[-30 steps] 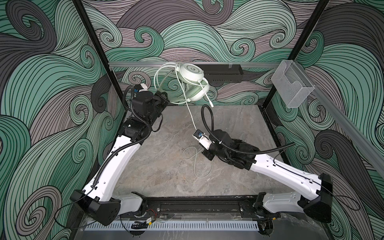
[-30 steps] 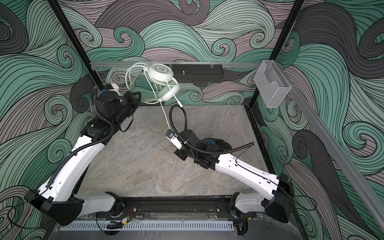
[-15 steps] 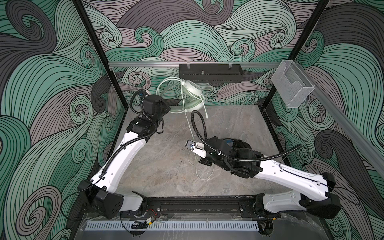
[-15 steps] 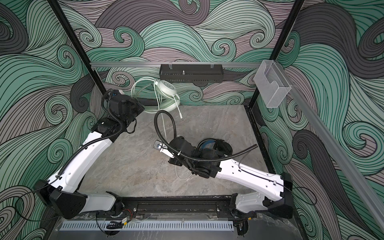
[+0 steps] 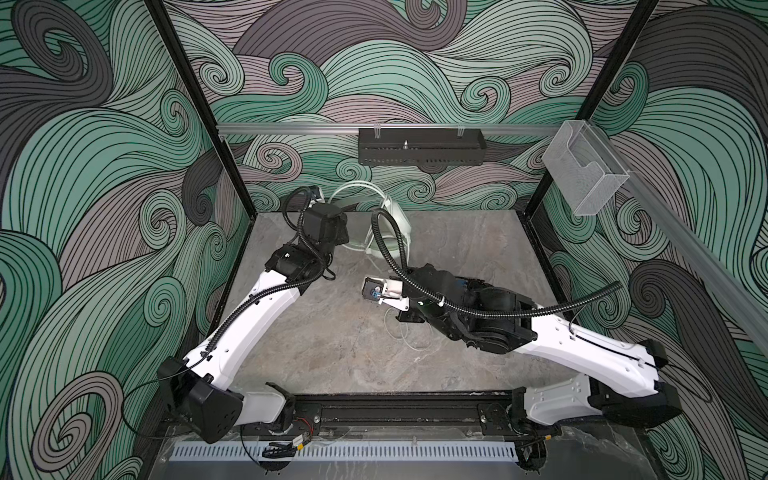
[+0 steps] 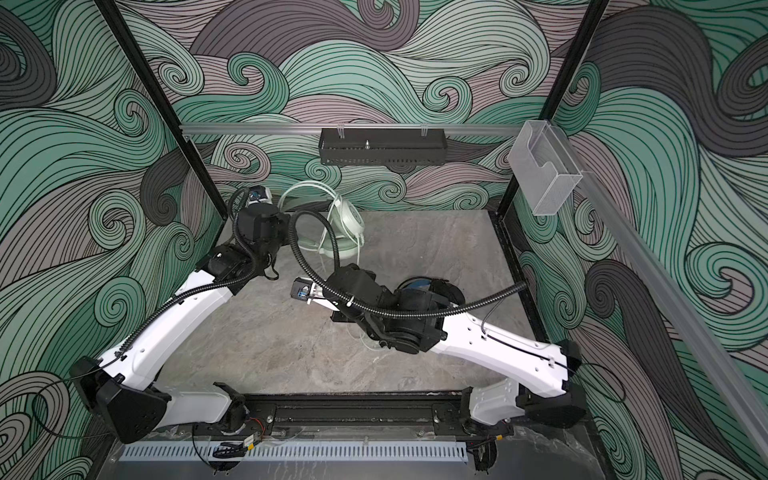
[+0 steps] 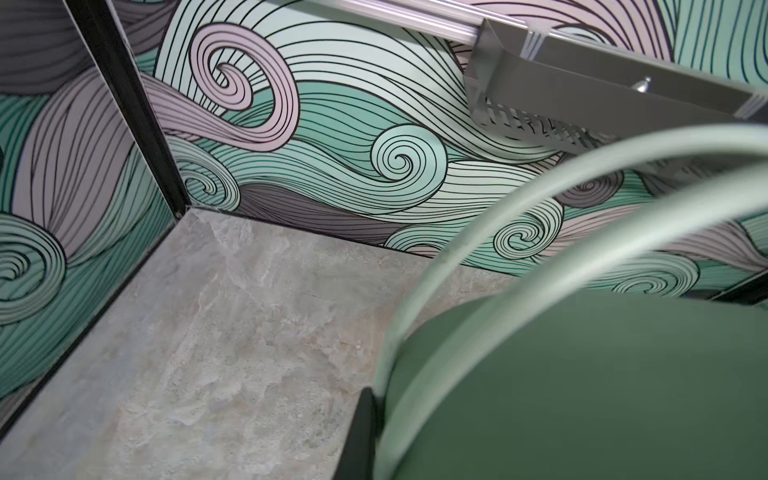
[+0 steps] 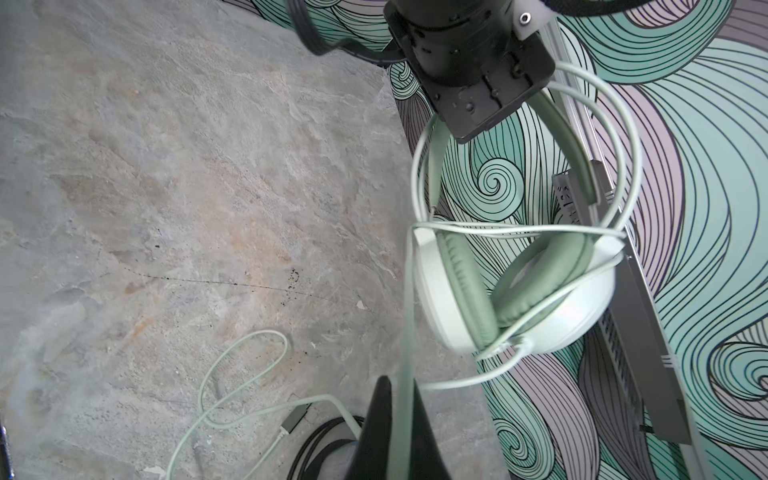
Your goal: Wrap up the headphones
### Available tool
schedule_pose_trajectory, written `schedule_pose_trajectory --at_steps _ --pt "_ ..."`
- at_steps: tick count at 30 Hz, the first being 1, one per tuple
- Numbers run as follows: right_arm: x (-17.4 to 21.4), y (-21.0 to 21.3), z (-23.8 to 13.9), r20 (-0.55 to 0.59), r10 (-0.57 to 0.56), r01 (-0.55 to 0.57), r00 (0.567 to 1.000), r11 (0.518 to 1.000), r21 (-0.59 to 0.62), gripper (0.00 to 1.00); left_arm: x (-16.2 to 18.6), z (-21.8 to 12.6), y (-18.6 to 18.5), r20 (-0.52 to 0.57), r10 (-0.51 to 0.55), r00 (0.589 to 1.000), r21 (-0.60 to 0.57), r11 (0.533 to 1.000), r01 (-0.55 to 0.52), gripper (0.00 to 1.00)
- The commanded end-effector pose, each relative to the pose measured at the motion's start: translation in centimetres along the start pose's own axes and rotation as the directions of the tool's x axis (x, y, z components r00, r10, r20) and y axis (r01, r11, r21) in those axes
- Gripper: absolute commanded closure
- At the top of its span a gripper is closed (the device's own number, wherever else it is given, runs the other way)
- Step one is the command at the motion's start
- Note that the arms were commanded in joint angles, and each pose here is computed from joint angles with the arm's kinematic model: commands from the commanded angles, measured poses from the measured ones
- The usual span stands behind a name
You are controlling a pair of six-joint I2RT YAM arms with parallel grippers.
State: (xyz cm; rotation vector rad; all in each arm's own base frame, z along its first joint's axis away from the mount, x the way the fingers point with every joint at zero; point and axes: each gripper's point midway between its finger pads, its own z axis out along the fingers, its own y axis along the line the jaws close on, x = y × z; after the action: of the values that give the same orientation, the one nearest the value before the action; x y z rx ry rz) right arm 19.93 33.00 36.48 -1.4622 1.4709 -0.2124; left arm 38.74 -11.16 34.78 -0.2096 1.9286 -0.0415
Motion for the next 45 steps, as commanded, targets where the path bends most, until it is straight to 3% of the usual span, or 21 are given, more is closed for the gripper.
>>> schedule_pose_trajectory --at_steps 1,5,11,15,24,31,45 --pt "-1.1 -1.1 -0.9 0.02 -0.086 0.086 0.996 0.996 0.033 1.0 -3.4 -2.3 1.3 0.137 0.133 0.982 -0.071 0.99 -0.125 1.0" --pt "-2.3 -0.8 -0.7 0.065 -0.147 0.146 0.987 0.989 0.019 1.0 -2.7 -3.5 0.6 0.123 0.241 0.963 -0.035 0.971 -0.238 1.0" --pt "-4.6 -1.5 -0.9 0.121 -0.129 0.128 0.984 0.992 0.012 1.0 -0.7 -4.7 -1.0 0.097 0.377 0.921 0.033 0.924 -0.381 1.0" --pt "-5.3 -1.6 -1.1 0.153 -0.096 0.098 0.984 0.995 -0.006 1.0 0.1 -5.1 -1.3 0.089 0.379 0.921 0.068 0.92 -0.385 1.0" --pt "-3.3 -3.6 -1.2 0.089 -0.034 0.029 0.995 0.998 0.063 1.0 1.0 -6.0 -0.8 0.079 0.418 0.905 0.096 0.9 -0.425 1.0" --pt "-0.6 -6.1 -1.4 0.063 0.064 -0.07 0.996 0.993 0.09 1.0 3.0 -7.6 -2.4 0.072 0.461 0.885 0.268 0.845 -0.462 1.0" --pt "2.5 -8.2 -2.1 0.009 0.073 -0.073 0.997 0.986 0.153 1.0 3.1 -9.3 -1.4 0.06 0.417 0.907 0.292 0.862 -0.415 1.0"
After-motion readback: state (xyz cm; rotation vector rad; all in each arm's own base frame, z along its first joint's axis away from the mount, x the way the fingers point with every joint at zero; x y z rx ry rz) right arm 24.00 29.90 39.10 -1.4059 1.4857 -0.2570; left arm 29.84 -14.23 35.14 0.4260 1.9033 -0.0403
